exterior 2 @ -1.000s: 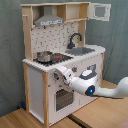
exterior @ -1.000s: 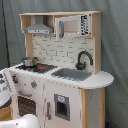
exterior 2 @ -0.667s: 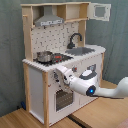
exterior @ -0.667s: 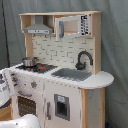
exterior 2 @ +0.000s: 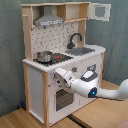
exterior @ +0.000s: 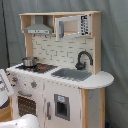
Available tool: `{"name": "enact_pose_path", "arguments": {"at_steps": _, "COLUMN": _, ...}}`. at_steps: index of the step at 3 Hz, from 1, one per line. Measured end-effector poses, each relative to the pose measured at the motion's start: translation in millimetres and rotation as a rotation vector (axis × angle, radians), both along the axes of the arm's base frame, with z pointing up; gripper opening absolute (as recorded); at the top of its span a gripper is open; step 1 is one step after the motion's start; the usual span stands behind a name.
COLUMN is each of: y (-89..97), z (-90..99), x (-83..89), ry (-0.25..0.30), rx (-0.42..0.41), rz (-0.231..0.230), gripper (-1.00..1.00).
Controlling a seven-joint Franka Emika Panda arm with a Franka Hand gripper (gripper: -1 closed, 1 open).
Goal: Play with the kitchen
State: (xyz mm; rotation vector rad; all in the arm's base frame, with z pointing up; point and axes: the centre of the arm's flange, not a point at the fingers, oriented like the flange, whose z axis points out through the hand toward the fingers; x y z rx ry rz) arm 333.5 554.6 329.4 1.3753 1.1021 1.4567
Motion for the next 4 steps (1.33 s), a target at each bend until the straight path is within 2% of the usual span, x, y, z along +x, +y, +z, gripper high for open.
{"name": "enact_pose_path", "arguments": {"at_steps": 2, "y": 3.3, "z": 3.9, "x": -14.8, "ry": -0.034, "rx": -0.179, "rz": -0.051, "gripper": 1.0}}
{"name": "enact_pose_path", "arguments": {"at_steps": 3, "y": 7.8, "z": 7.9, "x": -31.4, "ry": -0.037, "rx": -0.075, "rz": -0.044, "gripper": 1.0}}
{"name": "enact_pose_path", "arguments": {"at_steps": 4, "y": -2.2, "z": 5.8, "x": -46.1, "ry": -0.032, "rx": -0.003, "rz": -0.055, "gripper": 1.0}}
